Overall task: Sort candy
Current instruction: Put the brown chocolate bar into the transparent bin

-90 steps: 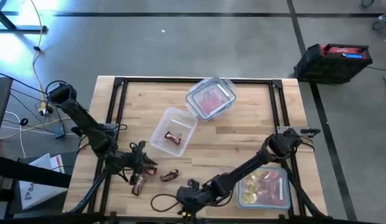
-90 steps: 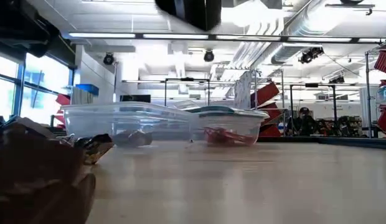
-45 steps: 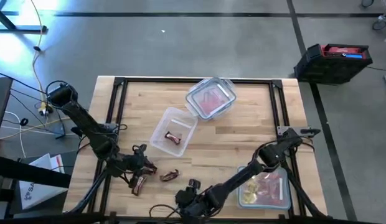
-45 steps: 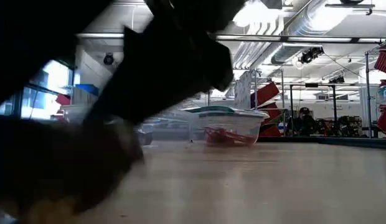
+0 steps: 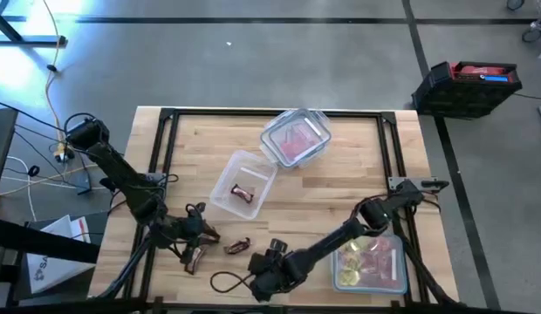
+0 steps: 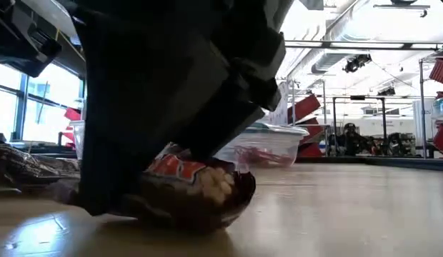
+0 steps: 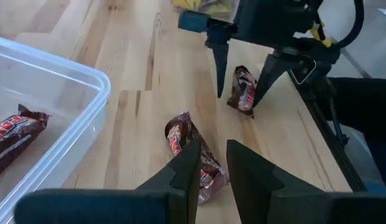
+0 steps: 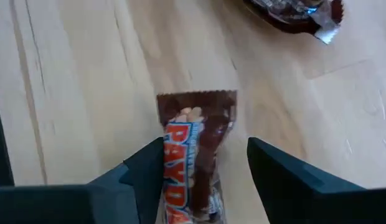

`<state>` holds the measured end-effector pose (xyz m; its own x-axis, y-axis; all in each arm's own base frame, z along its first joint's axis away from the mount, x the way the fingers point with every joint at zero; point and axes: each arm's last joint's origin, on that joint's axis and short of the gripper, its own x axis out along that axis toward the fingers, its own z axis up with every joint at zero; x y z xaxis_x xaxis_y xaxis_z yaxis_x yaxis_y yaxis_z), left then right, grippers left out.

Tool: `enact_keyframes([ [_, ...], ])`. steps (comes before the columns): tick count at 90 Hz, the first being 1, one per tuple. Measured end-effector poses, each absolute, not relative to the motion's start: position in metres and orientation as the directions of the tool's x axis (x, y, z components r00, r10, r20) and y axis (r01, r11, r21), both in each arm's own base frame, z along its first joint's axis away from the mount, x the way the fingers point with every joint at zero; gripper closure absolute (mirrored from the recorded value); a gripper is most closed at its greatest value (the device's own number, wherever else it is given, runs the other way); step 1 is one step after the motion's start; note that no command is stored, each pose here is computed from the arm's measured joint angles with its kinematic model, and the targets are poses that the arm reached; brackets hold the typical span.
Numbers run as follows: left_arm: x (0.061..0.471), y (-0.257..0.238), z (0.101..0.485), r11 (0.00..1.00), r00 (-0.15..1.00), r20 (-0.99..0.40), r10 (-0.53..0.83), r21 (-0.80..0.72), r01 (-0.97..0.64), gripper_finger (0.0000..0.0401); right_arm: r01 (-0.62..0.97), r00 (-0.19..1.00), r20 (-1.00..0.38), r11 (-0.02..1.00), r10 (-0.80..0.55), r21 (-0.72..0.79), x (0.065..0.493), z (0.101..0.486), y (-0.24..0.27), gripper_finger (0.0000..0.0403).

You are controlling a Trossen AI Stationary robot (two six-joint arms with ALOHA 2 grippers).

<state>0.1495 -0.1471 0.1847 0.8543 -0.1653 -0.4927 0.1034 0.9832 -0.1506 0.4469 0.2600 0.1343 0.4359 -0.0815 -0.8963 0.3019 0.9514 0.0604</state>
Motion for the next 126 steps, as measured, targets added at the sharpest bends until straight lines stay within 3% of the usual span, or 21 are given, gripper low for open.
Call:
enact_keyframes([
  [12, 0.150, -0.147, 0.185, 0.983, 0.856, -0.490, -0.166, -0.153, 0.103, 0.0341, 0.299, 0.392, -0.918, 0.952, -0.063, 0.063, 0.449, 0.126, 0.253, 0.0249],
  [38, 0.150, -0.146, 0.186, 0.992, 0.874, -0.468, -0.129, -0.066, 0.110, 0.0341, 0.208, 0.385, -0.922, 0.977, -0.039, 0.045, 0.460, 0.139, 0.231, 0.0380],
  [60, 0.150, -0.144, 0.186, 0.990, 0.885, -0.460, -0.074, 0.071, 0.119, 0.0341, 0.189, 0.478, -0.863, 0.979, -0.163, -0.080, 0.483, 0.204, 0.189, 0.0373],
  [80, 0.151, -0.140, 0.185, 0.982, 0.878, -0.476, -0.041, 0.141, 0.122, 0.0341, 0.270, 0.521, -0.807, 0.951, -0.276, -0.151, 0.500, 0.226, 0.121, 0.0376],
  [99, 0.155, -0.127, 0.194, 0.977, 0.893, -0.451, 0.002, 0.191, 0.094, 0.0341, 0.359, 0.476, -0.821, 0.922, -0.314, -0.145, 0.515, 0.219, 0.046, 0.0370],
  [126, 0.160, -0.103, 0.197, 0.961, 0.871, -0.478, 0.111, 0.274, 0.028, 0.0341, 0.369, 0.526, -0.836, 0.928, -0.158, 0.058, 0.526, 0.192, -0.027, 0.0367],
])
